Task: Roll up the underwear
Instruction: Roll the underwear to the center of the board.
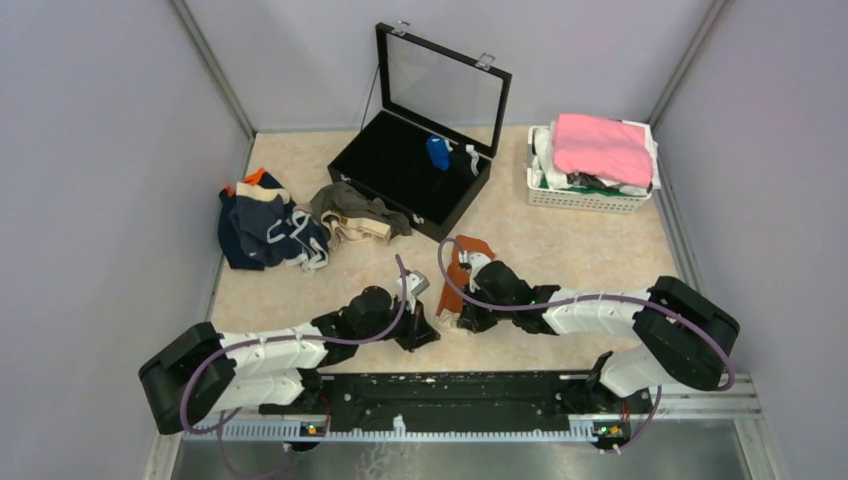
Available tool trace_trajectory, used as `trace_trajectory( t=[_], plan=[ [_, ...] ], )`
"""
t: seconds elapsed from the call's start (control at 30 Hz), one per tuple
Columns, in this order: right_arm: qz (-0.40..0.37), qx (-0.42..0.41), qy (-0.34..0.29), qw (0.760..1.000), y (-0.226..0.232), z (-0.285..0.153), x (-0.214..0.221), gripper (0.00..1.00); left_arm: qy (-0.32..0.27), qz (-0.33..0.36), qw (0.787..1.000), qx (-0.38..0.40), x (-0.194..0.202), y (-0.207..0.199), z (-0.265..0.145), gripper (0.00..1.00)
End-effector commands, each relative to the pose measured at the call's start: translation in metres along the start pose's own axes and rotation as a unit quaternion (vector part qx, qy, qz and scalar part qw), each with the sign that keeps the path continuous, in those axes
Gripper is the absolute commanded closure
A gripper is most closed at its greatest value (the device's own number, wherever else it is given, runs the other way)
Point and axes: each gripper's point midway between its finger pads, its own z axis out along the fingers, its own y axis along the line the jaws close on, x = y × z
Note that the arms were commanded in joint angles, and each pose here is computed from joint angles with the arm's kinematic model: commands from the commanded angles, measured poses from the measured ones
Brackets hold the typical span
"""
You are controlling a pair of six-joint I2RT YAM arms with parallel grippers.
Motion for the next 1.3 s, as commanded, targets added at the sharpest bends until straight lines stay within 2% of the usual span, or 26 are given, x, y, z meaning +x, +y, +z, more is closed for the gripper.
trace_trajectory(
  t=[0.0, 0.33, 0.53, 0.83, 1.27],
  plan=[
    [0.025, 0.034, 0.086, 0.995, -0.019, -0.001, 0.044, 1.00, -0.064, 0.030, 0.997, 0.039, -0.030, -0.026, 0.007, 1.00],
    [0.035, 0.029, 0.090, 0.995, -0.017, 0.000, 0.045, 1.00, -0.064, 0.025, 0.997, 0.022, -0.029, -0.027, 0.032, 1.00],
    [0.036, 0.028, 0.094, 0.995, -0.018, -0.001, 0.048, 1.00, -0.086, 0.026, 0.996, -0.007, -0.042, -0.020, 0.036, 1.00],
    [0.037, 0.026, 0.093, 0.995, -0.017, -0.002, 0.048, 1.00, -0.091, 0.009, 0.992, -0.092, -0.047, 0.010, 0.045, 1.00],
    [0.037, 0.028, 0.097, 0.994, -0.018, -0.003, 0.049, 1.00, -0.088, 0.008, 0.985, -0.149, -0.041, 0.036, 0.042, 1.00]
  ],
)
